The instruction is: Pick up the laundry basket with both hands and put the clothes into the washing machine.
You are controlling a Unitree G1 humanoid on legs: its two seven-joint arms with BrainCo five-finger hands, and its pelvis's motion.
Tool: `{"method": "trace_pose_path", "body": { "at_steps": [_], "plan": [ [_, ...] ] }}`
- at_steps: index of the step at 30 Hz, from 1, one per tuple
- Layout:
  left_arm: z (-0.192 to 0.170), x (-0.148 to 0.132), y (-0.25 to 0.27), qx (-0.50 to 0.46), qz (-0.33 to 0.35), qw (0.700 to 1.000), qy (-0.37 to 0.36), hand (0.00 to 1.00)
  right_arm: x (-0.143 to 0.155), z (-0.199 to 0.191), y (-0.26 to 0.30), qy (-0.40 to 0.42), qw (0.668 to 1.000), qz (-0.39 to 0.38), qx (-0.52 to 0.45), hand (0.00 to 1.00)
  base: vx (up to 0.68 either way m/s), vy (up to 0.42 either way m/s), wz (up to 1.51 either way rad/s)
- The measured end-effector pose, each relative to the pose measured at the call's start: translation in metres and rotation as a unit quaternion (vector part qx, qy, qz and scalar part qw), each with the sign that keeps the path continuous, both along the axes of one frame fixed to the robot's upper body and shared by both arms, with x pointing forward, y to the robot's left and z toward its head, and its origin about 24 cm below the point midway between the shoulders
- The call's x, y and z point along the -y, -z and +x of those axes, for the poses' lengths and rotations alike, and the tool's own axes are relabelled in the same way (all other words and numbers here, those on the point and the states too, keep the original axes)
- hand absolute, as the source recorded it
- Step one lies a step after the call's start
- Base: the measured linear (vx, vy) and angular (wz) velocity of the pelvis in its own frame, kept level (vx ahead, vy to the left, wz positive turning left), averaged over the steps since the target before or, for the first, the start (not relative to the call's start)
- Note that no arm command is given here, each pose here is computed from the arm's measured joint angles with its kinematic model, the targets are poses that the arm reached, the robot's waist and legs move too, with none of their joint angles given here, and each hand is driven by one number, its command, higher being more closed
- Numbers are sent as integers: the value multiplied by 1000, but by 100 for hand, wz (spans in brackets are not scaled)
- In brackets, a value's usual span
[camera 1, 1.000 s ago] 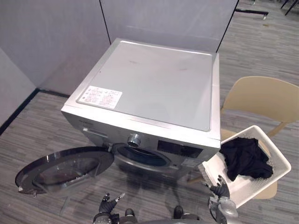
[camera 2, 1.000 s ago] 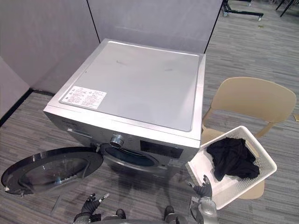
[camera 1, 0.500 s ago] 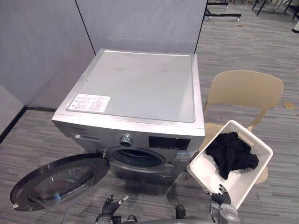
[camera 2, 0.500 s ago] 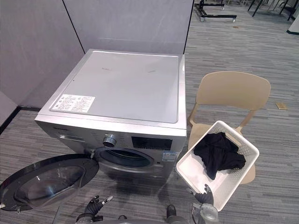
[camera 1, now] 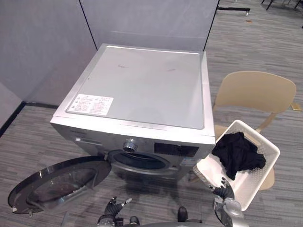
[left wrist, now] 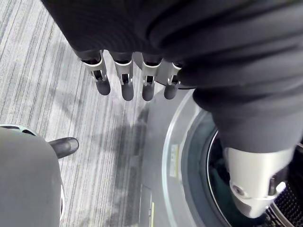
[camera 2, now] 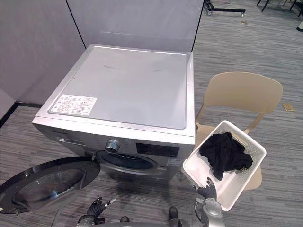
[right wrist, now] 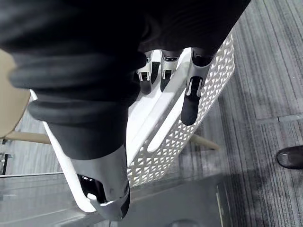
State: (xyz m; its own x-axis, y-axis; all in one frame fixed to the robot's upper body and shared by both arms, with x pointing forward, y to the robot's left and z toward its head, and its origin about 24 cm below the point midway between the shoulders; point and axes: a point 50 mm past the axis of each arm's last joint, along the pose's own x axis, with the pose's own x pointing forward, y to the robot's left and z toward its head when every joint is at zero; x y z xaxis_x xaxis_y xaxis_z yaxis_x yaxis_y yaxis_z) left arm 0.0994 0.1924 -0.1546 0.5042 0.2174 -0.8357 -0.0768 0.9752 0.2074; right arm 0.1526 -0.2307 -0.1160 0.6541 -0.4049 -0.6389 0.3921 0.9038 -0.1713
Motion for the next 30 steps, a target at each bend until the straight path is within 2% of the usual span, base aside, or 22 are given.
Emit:
{"method": "trace_pose_path", "body": {
  "at_steps": [5,20,26,30],
  "plan": [
    [1,0,0,1,2,1000,5,0,-3,15,-14,-39,998,-38,34,0,-37,-8,2],
    [1,6,0,-2,8,999,39,0,6,20,-43,-32,988,-119,95,0,-30,-10,-9],
    [0,6,1,-9,9,999,39,0,28,-12,-43,71,986,-127,84,0,31,0,-30],
    [-1,5,2,-14,11,999,38,0,36,-36,-29,144,983,-101,50,0,-42,-9,-86]
  ]
}}
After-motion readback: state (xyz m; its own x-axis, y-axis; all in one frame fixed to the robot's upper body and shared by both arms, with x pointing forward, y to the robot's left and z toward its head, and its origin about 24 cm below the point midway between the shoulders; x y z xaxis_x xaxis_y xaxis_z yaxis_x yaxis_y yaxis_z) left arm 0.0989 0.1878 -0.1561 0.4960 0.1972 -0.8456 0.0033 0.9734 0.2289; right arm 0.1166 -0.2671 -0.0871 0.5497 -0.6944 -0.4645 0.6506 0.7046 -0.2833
